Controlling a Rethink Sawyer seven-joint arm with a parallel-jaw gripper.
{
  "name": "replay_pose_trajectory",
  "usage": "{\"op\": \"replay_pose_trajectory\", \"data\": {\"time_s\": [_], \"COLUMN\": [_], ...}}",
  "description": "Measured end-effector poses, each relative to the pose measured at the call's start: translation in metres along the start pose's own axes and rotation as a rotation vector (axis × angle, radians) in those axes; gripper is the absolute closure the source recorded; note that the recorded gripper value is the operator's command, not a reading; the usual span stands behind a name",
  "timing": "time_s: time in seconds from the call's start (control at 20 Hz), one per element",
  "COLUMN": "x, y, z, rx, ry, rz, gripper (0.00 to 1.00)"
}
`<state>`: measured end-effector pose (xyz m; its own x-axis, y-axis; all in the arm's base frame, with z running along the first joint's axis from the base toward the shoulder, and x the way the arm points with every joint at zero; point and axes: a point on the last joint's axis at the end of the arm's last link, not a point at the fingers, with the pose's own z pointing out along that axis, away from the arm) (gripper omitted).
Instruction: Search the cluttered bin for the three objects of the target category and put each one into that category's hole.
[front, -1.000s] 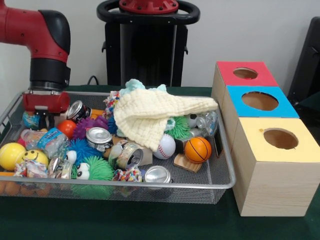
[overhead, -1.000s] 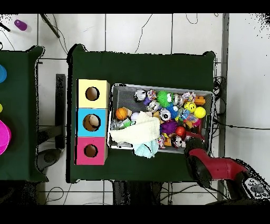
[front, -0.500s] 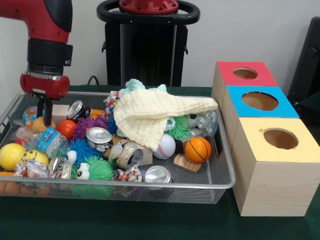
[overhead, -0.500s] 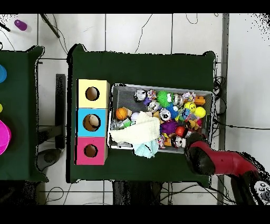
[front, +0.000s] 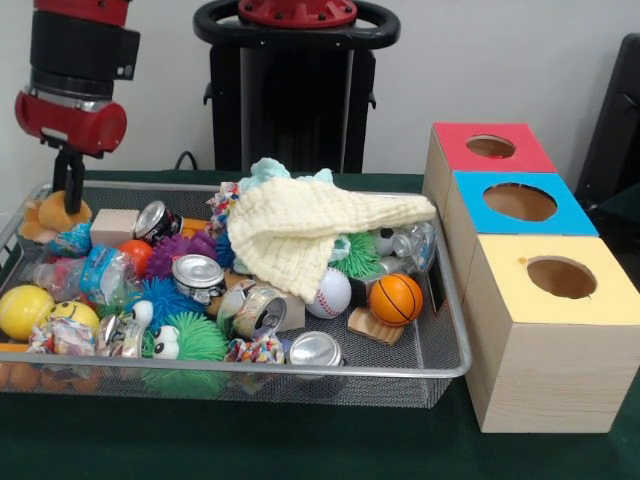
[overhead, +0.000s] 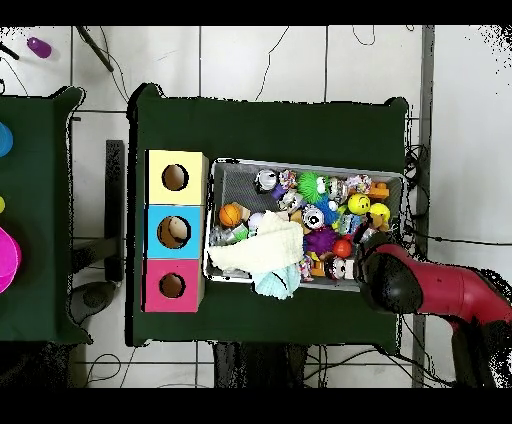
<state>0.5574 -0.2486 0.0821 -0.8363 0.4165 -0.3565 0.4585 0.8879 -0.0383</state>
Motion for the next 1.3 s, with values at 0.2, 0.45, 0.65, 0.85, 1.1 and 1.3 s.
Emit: {"op": "replay_pose_trajectory", "data": {"time_s": [0.2, 0.45, 0.65, 0.85, 1.1, 1.3], "x": [-0.021, -0.03, -0.027, -0.022, -0.014, -0.006], "y": [0.015, 0.026, 0.044, 0.072, 0.122, 0.152], "z": [-0.014, -0.022, -0.025, -0.029, -0.045, -0.065], "rx": [-0.01, -0.015, -0.017, -0.024, -0.033, 0.0], "ry": [-0.039, -0.06, -0.057, -0.052, -0.044, 0.006], "rz": [-0.006, -0.015, -0.037, -0.061, -0.083, -0.089], "gripper": [1.0, 1.0, 1.0, 1.0, 1.0, 1.0]}}
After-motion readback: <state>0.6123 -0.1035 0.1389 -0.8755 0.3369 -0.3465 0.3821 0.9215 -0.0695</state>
